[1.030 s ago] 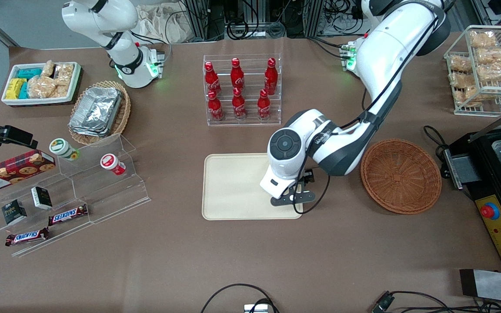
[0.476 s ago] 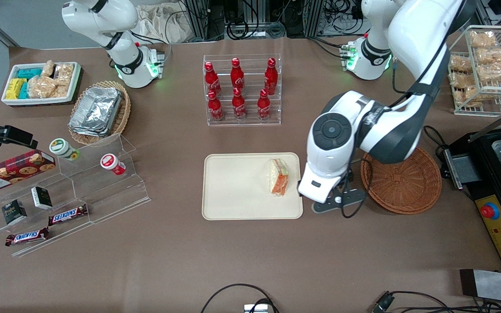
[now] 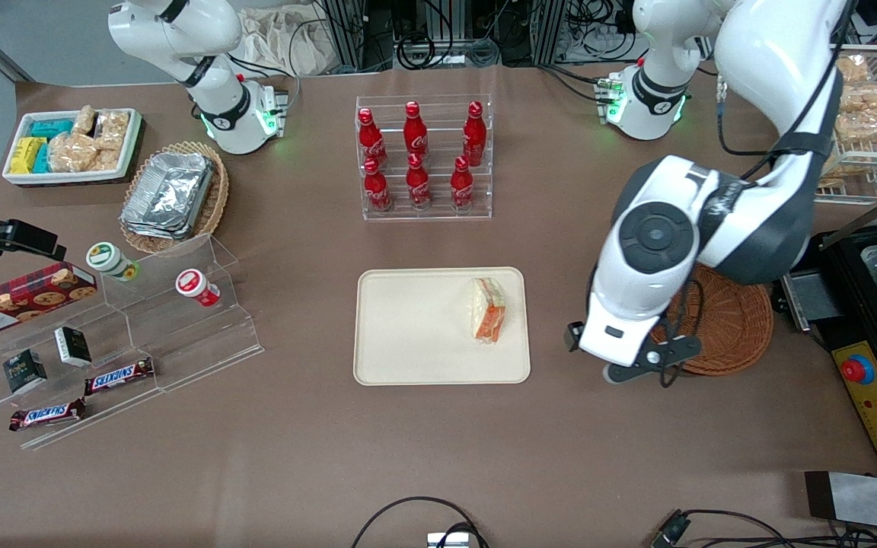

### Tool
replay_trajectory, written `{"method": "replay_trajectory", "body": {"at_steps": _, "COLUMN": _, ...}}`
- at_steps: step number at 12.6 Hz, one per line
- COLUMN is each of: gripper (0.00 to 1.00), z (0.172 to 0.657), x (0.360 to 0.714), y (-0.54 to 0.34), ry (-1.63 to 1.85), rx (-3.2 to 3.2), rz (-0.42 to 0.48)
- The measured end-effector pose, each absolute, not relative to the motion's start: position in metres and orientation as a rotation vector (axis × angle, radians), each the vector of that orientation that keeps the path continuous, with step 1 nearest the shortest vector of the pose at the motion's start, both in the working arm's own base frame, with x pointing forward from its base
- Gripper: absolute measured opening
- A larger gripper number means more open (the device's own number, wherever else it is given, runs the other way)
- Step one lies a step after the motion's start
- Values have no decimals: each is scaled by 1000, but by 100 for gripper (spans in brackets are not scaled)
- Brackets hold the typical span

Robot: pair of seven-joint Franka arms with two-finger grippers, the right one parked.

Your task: Place sandwich from basket to tray

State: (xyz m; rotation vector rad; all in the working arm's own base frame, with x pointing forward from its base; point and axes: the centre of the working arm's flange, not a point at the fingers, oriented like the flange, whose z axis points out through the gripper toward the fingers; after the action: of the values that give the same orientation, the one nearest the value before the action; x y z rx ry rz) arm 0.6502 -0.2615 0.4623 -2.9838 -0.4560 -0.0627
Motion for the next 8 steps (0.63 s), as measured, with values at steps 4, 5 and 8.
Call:
{"method": "replay_trajectory", "body": {"at_steps": 4, "gripper": 100, "z": 490, "x": 652, "y": -201, "ry": -332, "rx": -2972, "rz": 29}}
{"method": "replay_trajectory", "body": {"at_steps": 5, "gripper": 100, "z": 503, "x": 652, "y": -188, "ry": -299, "rx": -2989, "rz": 45}}
{"method": "replay_trajectory", "body": {"at_steps": 8, "gripper": 100, "z": 543, "x": 649, "y": -139, "ry": -282, "rx": -3028, "rz": 38}}
